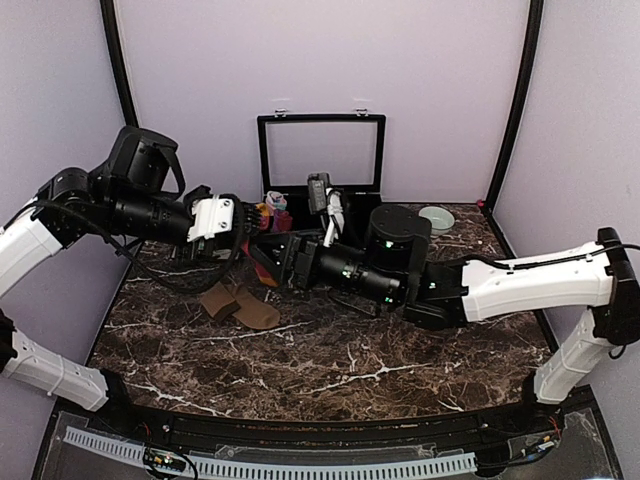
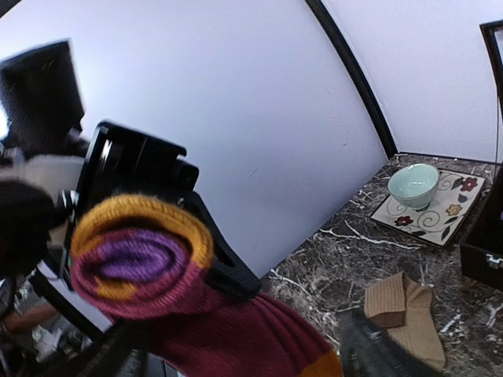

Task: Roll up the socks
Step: Roll the sock.

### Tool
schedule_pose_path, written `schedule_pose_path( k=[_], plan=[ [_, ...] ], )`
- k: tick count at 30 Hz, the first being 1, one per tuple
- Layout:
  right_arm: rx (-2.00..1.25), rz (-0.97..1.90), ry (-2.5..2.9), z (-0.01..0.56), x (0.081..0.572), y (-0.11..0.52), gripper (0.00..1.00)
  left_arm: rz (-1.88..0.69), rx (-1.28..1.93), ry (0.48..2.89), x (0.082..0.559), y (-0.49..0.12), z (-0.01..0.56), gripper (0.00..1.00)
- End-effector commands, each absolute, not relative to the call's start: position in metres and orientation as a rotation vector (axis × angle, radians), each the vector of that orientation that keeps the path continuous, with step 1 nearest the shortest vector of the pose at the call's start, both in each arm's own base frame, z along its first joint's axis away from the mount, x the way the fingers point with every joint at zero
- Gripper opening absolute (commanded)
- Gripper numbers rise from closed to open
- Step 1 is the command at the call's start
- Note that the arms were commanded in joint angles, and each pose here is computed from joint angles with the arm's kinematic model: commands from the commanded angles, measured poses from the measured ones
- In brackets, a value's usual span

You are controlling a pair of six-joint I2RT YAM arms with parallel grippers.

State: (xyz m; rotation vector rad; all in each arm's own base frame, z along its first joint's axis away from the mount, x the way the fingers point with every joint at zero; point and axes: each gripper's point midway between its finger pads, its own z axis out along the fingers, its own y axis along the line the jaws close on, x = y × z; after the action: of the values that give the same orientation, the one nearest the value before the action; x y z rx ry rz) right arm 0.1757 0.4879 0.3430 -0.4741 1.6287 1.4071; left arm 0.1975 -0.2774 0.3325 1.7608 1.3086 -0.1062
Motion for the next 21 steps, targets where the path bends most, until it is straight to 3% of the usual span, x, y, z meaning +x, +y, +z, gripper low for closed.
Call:
schedule_pose_path(
  k=[1, 6, 11, 16, 21],
  plan=[
    [-0.712, 1.219, 1.475, 0.358, 0.151, 0.459, 0.99, -0.785, 1.873, 1.473, 0.118, -0.288, 0.334, 0.00],
    [-0.732, 1.095, 1.350, 0.383, 0.145, 0.415, 0.99, -0.955, 1.881, 1.513, 0.103, -0.291, 0.341, 0.00],
    [-0.529, 1.078, 1.248, 0.404, 0.151, 0.356, 0.99, -1.106, 1.903, 1.543, 0.090, -0.292, 0.342, 0.00],
    [-0.944, 0.959, 1.190, 0.409, 0.121, 0.387, 0.99, -1.247, 1.904, 1.557, 0.082, -0.292, 0.349, 0.00],
    [-1.179, 0.926, 1.110, 0.402, 0.100, 0.412, 0.86, -1.350, 1.920, 1.564, 0.075, -0.294, 0.351, 0.00]
  ],
)
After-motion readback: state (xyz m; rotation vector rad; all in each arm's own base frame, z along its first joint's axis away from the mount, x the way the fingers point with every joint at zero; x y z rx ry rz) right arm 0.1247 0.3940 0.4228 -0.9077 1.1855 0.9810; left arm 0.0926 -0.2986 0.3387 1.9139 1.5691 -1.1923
